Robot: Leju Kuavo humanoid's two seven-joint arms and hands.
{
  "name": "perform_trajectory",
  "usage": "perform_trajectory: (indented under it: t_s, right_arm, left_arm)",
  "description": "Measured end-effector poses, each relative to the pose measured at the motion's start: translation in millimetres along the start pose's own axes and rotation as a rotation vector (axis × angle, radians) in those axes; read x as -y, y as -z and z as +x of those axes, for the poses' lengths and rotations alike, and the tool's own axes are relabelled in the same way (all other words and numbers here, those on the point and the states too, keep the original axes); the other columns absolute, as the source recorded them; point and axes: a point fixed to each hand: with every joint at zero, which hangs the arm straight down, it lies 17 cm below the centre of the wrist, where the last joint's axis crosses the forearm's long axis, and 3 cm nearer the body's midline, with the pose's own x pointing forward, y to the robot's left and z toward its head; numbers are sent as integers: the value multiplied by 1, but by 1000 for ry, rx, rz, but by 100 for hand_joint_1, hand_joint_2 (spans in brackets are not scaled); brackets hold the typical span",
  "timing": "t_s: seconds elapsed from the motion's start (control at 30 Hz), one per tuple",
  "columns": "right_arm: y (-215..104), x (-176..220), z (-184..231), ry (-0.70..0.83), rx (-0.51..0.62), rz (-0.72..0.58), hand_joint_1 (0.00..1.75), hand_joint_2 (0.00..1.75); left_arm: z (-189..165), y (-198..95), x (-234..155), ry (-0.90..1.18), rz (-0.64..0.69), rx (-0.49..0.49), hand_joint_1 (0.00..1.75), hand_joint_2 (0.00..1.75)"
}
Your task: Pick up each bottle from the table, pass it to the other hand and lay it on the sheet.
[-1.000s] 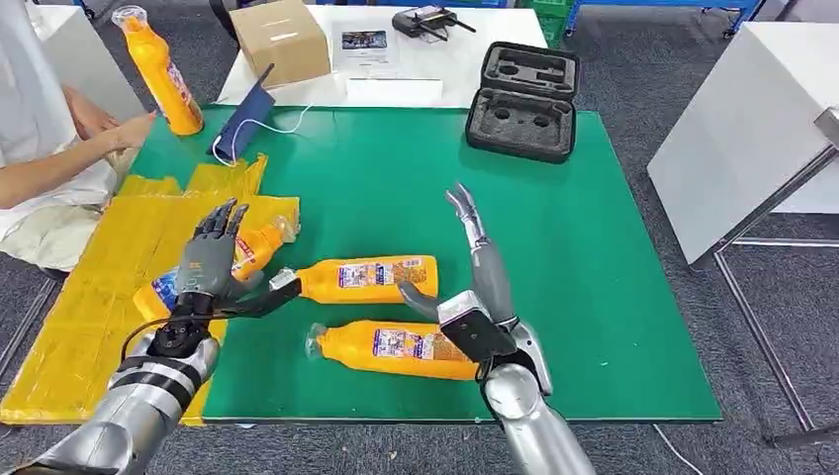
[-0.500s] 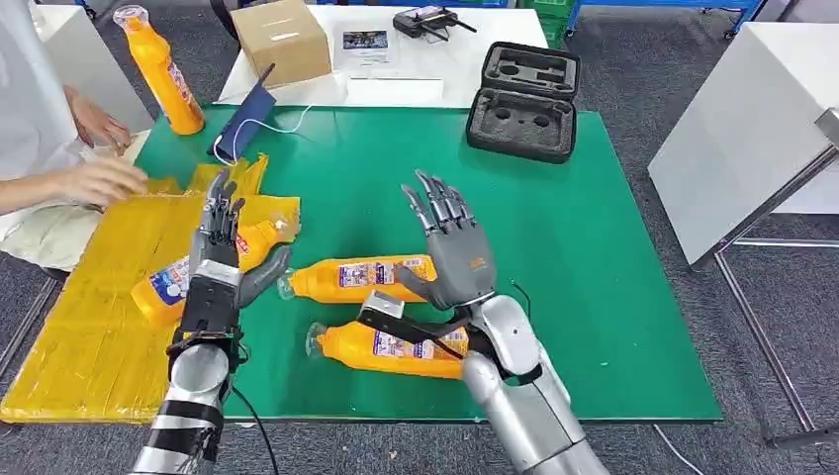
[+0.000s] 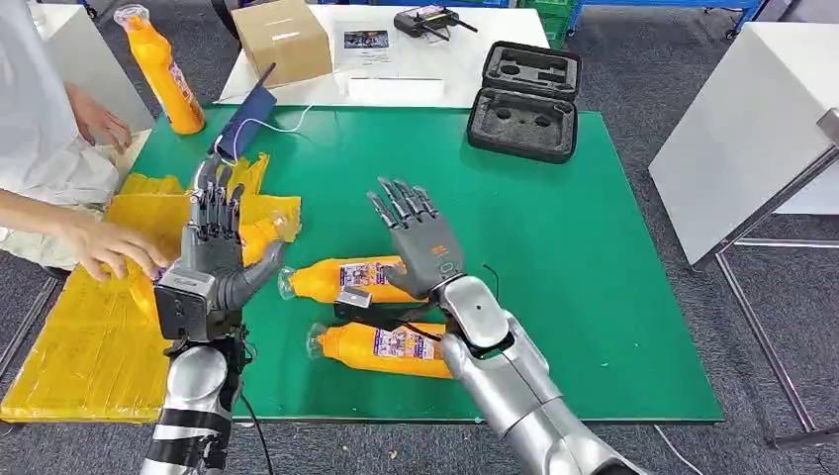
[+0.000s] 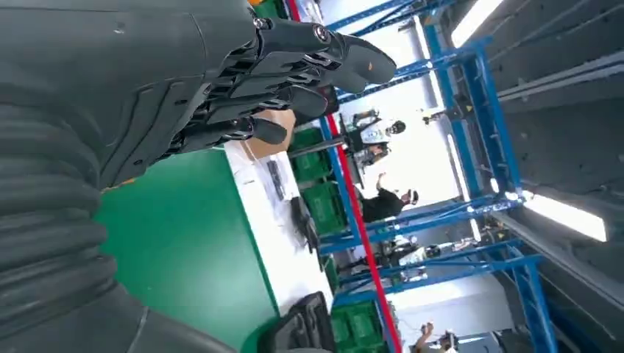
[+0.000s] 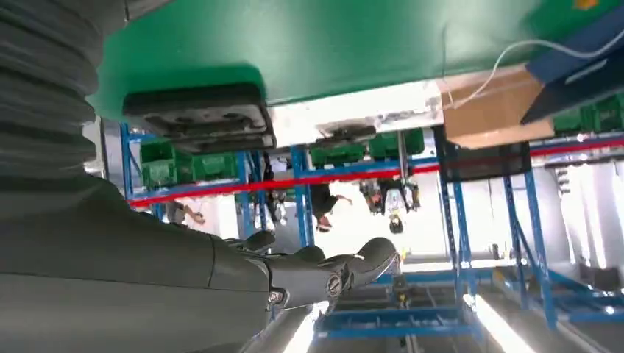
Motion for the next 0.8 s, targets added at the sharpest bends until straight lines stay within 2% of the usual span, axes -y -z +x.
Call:
perform_trajectory:
  t_s: [0.4, 0.57, 0.8]
  right_arm:
    - [-26, -85, 10, 101, -42, 248, 0, 175]
    - [-31, -99, 11, 102, -49, 289, 0, 175]
    - [-30, -106, -10, 24, -117, 314, 0, 175]
  left_arm:
    - [11, 3, 16, -42, -28, 25, 0, 175]
    - [14, 6, 18, -48, -31, 37, 0, 175]
    - [17, 8, 20, -52, -33, 47, 0, 175]
